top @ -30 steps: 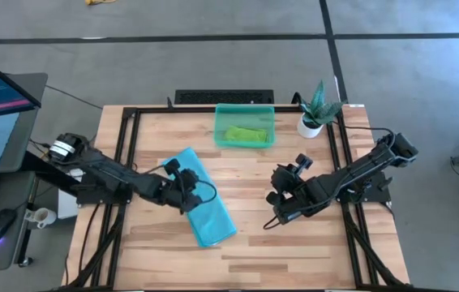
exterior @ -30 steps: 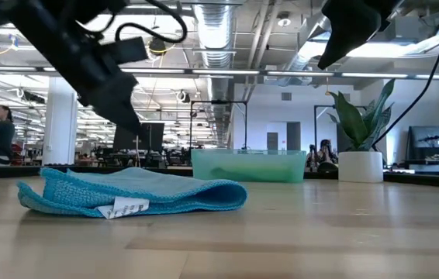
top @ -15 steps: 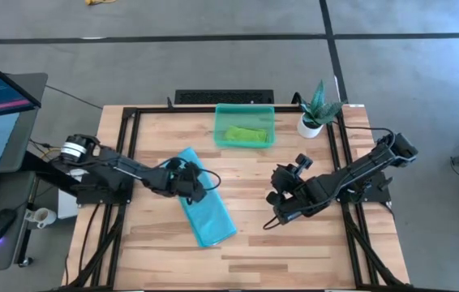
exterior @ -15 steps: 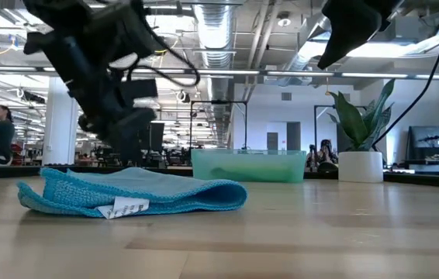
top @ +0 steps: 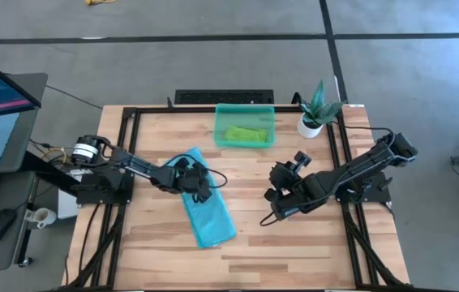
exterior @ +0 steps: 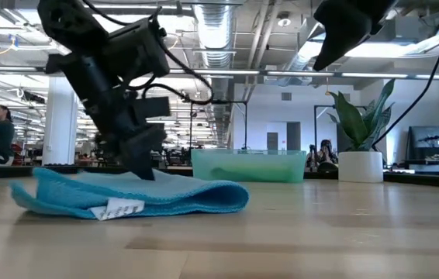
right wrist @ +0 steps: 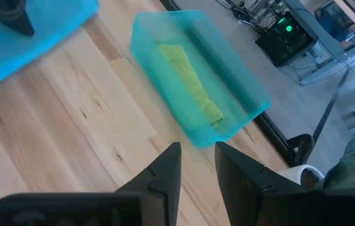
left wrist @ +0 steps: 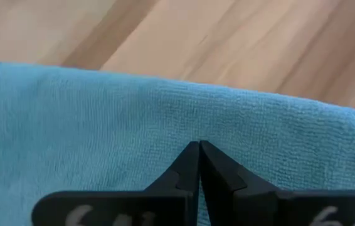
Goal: Roll microfiber towels into tight, uniform cylinder then place into a basket
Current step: Fold the blue microfiber cloth
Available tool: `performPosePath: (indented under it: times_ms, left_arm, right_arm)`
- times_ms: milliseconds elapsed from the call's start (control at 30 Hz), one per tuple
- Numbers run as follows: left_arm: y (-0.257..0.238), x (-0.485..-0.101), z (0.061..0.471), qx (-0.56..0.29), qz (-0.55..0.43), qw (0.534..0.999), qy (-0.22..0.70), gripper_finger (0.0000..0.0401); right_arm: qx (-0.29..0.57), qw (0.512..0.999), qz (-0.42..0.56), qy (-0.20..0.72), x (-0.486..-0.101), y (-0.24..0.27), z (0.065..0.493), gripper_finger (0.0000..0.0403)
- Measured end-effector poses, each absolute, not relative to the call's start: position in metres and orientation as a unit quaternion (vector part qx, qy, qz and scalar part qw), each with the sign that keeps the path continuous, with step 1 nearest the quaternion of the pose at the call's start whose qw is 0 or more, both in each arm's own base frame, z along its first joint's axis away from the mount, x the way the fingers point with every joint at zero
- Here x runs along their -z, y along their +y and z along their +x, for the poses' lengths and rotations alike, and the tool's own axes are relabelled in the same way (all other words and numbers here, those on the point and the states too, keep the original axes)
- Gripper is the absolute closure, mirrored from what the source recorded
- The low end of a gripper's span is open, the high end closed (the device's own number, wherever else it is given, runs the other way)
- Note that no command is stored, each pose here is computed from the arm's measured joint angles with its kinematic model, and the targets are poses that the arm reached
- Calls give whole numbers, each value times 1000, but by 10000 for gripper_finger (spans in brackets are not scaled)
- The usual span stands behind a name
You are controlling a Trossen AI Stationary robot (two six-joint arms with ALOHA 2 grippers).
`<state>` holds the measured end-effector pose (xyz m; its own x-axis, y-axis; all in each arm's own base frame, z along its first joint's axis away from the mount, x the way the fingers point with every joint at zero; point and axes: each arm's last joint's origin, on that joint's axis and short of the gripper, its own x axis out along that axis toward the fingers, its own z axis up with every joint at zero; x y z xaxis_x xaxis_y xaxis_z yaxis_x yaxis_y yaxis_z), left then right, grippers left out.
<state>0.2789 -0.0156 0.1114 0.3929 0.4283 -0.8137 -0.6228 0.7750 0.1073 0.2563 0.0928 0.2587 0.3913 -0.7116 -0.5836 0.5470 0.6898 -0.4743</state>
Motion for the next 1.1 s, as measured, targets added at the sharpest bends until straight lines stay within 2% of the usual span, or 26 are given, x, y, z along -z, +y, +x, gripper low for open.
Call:
performPosePath:
  times_ms: [300, 633, 767, 900, 1100]
  left_arm:
    - [-23, -104, 317, -215, -94, 884, 405, 397]
    - [-35, -113, 351, -134, -55, 888, 437, 397]
    - [-49, -136, 350, -145, -4, 873, 466, 397]
    - [-70, -170, 340, -192, 50, 870, 450, 397]
    - [-113, -215, 307, -180, 69, 899, 393, 397]
  right_arm:
    - [382, 827, -101, 400, -259, 92, 257, 284]
    - [382, 826, -104, 402, -259, 92, 256, 284]
    - [382, 826, -105, 402, -259, 92, 256, 284]
    - [375, 829, -108, 401, -259, 96, 255, 284]
    - [354, 844, -105, 389, -259, 109, 252, 284]
